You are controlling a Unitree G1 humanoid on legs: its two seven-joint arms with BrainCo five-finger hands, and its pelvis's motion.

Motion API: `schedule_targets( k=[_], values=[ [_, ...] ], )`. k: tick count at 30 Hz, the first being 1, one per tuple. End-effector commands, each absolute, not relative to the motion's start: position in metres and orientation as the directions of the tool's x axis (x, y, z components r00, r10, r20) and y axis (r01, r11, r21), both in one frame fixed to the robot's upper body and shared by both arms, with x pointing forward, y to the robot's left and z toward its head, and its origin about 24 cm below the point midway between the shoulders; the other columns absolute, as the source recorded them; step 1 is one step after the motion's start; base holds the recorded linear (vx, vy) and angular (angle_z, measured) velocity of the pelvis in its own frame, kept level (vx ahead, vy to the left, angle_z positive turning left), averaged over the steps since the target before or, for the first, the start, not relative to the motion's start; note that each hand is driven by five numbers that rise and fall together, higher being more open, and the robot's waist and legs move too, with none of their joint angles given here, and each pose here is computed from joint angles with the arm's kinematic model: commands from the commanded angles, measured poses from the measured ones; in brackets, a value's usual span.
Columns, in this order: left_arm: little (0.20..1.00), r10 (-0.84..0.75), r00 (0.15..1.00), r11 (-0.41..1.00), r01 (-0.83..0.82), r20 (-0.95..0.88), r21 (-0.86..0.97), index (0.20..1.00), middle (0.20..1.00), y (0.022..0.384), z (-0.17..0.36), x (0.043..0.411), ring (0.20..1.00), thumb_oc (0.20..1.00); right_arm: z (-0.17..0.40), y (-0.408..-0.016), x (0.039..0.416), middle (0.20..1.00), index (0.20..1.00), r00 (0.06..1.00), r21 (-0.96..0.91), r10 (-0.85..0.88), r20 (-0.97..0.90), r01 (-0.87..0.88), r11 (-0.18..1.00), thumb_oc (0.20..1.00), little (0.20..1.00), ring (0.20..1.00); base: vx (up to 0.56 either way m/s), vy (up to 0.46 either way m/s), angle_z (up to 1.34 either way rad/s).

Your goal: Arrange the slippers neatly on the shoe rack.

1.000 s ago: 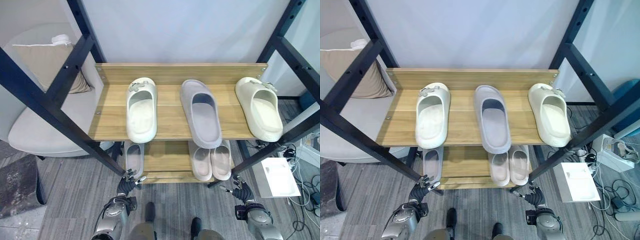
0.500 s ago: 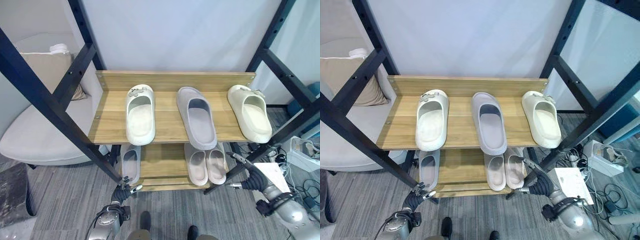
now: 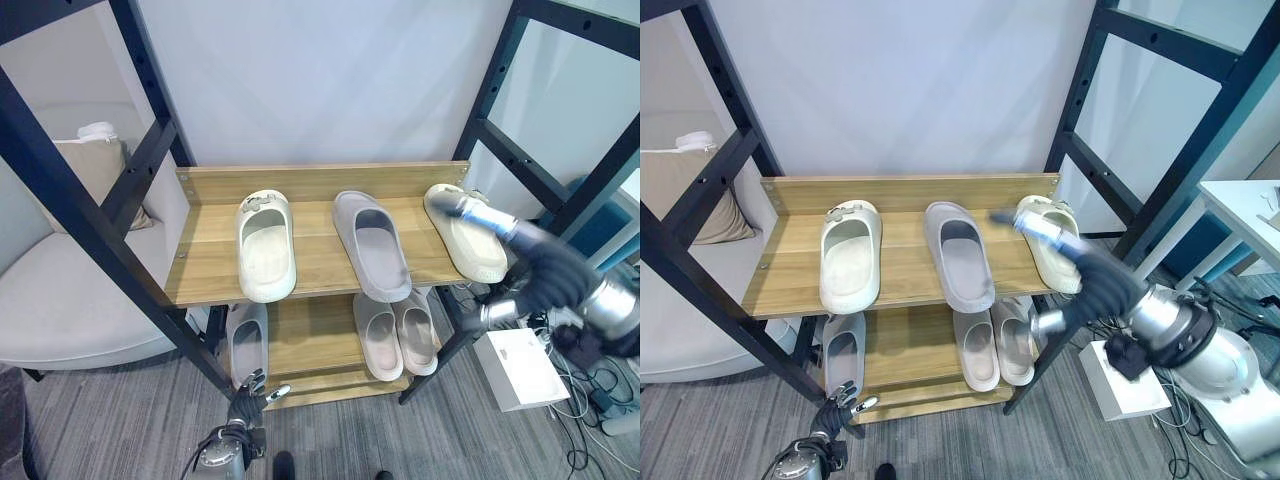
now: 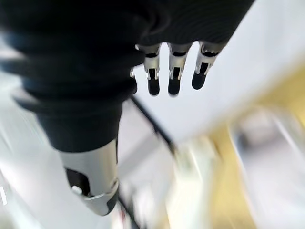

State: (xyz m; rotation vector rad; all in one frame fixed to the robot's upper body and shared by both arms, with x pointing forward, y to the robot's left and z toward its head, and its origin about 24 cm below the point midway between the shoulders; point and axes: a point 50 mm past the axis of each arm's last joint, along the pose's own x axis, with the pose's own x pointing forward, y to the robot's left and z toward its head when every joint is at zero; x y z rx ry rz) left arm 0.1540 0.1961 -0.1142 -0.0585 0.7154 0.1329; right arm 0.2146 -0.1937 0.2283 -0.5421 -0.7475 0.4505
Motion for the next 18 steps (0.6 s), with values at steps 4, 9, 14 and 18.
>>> schedule_targets(
  k=[4, 9, 14, 18],
  values=[
    [1.0, 0.124, 0.801, 0.989, -0.147, -0.586, 0.008, 1.0, 1.0, 0.202, -0.102, 0.18, 1.0, 1.0, 0.235, -0.195, 0.249, 1.0, 1.0, 0.636, -0.528, 0.29, 0.715, 0.219, 0.821, 1.0, 1.0, 1.0, 0.01, 0.022, 0.12],
    [1.0, 0.142, 0.775, 0.987, -0.158, -0.616, 0.03, 1.0, 1.0, 0.208, -0.107, 0.17, 1.0, 1.0, 0.223, -0.196, 0.275, 1.0, 1.0, 0.687, -0.543, 0.209, 0.696, 0.313, 0.78, 1.0, 1.0, 1.0, 0.03, 0.003, 0.22],
    [1.0, 0.168, 0.754, 0.983, -0.173, -0.635, 0.055, 1.0, 1.0, 0.217, -0.111, 0.161, 1.0, 1.0, 0.212, -0.215, 0.301, 1.0, 1.0, 0.767, -0.689, 0.173, 0.618, 0.422, 0.589, 1.0, 1.0, 1.0, 0.03, 0.01, 0.19],
    [1.0, 0.178, 0.74, 0.982, -0.171, -0.648, 0.074, 1.0, 1.0, 0.222, -0.113, 0.154, 1.0, 1.0, 0.195, -0.226, 0.313, 1.0, 1.0, 0.831, -0.754, 0.14, 0.538, 0.4, 0.522, 1.0, 1.0, 1.0, 0.03, 0.012, 0.14]
  ],
)
